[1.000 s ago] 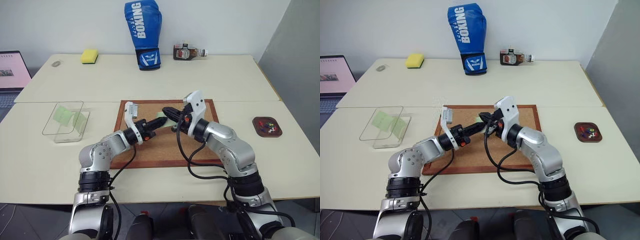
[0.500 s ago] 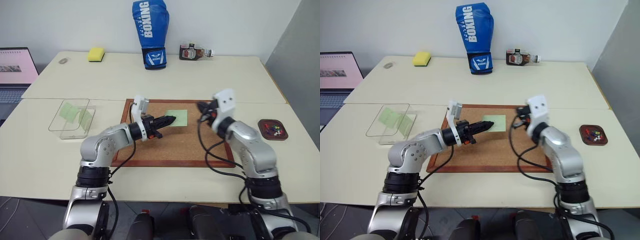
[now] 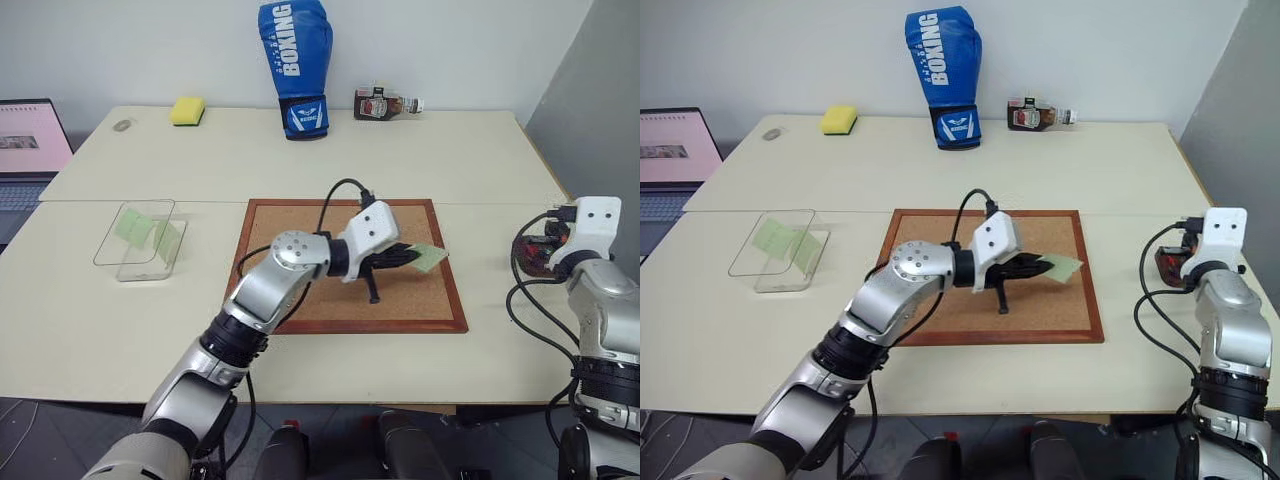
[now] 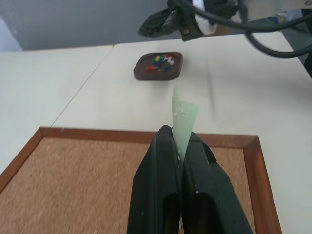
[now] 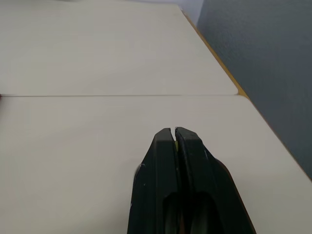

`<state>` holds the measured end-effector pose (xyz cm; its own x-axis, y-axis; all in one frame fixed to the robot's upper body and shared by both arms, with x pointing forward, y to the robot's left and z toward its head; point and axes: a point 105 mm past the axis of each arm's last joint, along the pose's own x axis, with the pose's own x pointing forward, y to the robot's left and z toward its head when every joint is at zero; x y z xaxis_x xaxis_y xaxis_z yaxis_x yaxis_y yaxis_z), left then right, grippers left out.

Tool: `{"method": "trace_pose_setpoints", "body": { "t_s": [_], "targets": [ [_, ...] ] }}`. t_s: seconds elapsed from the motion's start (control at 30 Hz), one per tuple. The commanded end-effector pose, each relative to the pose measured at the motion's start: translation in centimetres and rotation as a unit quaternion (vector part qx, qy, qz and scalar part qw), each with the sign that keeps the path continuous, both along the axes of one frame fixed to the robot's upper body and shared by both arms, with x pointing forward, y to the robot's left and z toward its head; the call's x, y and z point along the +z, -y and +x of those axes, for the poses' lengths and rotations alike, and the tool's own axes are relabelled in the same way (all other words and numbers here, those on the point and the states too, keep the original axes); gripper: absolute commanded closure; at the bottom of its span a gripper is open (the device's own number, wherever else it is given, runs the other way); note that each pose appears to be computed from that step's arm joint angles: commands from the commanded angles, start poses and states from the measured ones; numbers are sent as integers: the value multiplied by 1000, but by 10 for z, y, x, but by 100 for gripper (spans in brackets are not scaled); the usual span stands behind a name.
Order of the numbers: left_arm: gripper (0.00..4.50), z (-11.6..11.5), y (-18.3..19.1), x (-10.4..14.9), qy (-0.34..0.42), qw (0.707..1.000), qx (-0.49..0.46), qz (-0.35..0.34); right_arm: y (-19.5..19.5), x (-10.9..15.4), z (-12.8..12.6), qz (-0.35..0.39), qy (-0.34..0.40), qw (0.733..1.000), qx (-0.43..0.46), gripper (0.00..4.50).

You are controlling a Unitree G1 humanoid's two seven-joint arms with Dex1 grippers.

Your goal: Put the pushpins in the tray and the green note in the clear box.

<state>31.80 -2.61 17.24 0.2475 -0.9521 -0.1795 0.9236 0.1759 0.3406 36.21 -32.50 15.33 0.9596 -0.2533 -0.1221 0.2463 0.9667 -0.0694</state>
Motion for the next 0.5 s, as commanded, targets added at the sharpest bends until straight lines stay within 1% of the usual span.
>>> {"method": "trace_pose_setpoints", "body": {
  "t_s": [0.03, 0.2, 0.3, 0.37, 0.4, 0.47, 0.5],
  "targets": [
    [442, -3, 7, 13, 25, 1000, -9, -15, 9, 16, 4, 50, 32, 998, -4, 450],
    [442, -4, 3, 8, 23, 1000, -3, -8, 15, 12, 8, 62, 25, 998, -7, 450],
    [442, -2, 0, 7, 21, 1000, 5, -6, 19, 7, 11, 89, 23, 996, -14, 450],
    [450, -1, -2, 3, 23, 1000, 10, 1, 21, 6, 12, 93, 22, 995, -17, 404],
    [450, -1, -3, 2, 22, 1000, 10, 3, 21, 5, 13, 95, 22, 995, -18, 397],
    [450, -2, -4, 1, 20, 1000, 10, 3, 22, 5, 14, 91, 20, 995, -19, 339],
    [450, -2, -4, 1, 20, 1000, 10, 3, 24, 4, 14, 87, 19, 996, -22, 327]
  ]
}}
